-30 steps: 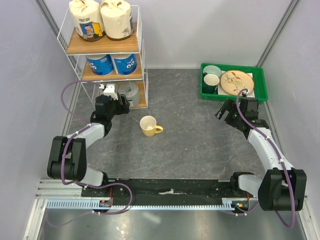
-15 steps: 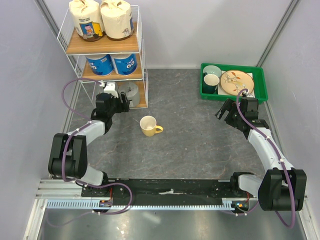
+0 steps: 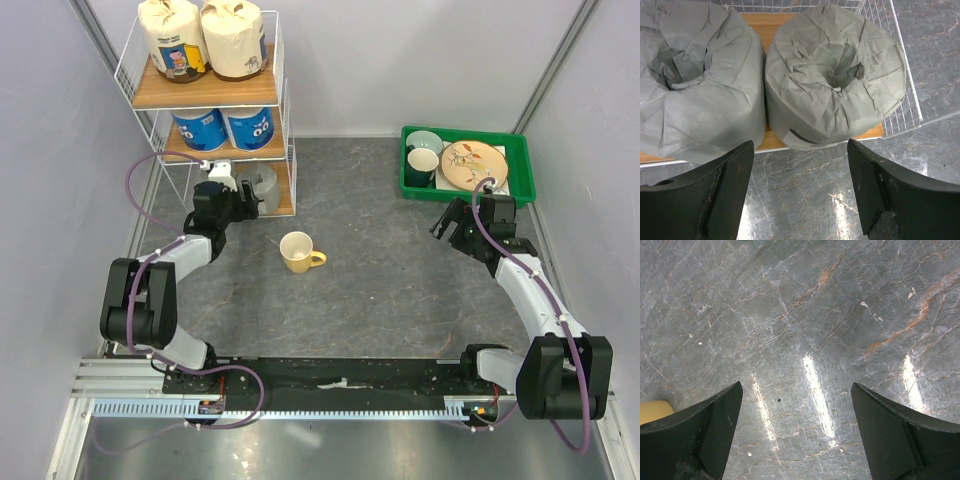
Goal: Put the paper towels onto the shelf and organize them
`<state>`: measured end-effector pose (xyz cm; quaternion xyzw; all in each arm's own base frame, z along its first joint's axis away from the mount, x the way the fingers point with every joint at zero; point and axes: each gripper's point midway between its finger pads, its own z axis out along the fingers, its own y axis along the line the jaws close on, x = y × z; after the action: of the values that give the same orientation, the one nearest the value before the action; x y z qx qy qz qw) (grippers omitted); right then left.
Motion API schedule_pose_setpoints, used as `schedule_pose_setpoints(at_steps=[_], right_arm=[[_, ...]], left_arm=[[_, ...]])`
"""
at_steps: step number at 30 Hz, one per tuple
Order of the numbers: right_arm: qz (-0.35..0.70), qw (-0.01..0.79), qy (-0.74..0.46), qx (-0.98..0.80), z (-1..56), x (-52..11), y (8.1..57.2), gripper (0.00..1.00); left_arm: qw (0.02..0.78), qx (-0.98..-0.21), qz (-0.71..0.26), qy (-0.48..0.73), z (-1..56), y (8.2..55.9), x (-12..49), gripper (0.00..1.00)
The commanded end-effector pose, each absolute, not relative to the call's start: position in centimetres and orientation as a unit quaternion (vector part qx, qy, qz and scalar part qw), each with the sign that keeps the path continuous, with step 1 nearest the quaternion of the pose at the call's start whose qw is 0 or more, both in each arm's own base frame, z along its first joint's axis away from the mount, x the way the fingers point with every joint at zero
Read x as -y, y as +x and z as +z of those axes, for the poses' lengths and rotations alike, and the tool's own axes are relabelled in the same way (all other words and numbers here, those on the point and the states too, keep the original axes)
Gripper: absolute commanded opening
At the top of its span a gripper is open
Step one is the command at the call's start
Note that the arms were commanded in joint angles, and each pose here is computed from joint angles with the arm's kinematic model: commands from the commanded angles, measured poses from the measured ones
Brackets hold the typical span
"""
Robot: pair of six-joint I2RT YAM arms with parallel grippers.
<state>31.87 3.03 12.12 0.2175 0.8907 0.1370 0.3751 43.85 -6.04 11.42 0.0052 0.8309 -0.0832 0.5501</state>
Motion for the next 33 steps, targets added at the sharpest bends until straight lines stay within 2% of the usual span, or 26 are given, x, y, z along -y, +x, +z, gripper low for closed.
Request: schedule_pose_setpoints(at_steps=[1,33], right_arm=[[0.129,0.394,0.214,-0.885,13.1,-2.5,32.8,0.98],[0.123,0.39,0.216,-0.887,12.9,-2.3,32.7,0.98]], left_arm=[[0.566,-0.822,-0.06,0.015,12.8,45.2,5.4,0.81],[0.561,-0.826,-0.039,0.041,12.2,47.1,5.2,0.81]])
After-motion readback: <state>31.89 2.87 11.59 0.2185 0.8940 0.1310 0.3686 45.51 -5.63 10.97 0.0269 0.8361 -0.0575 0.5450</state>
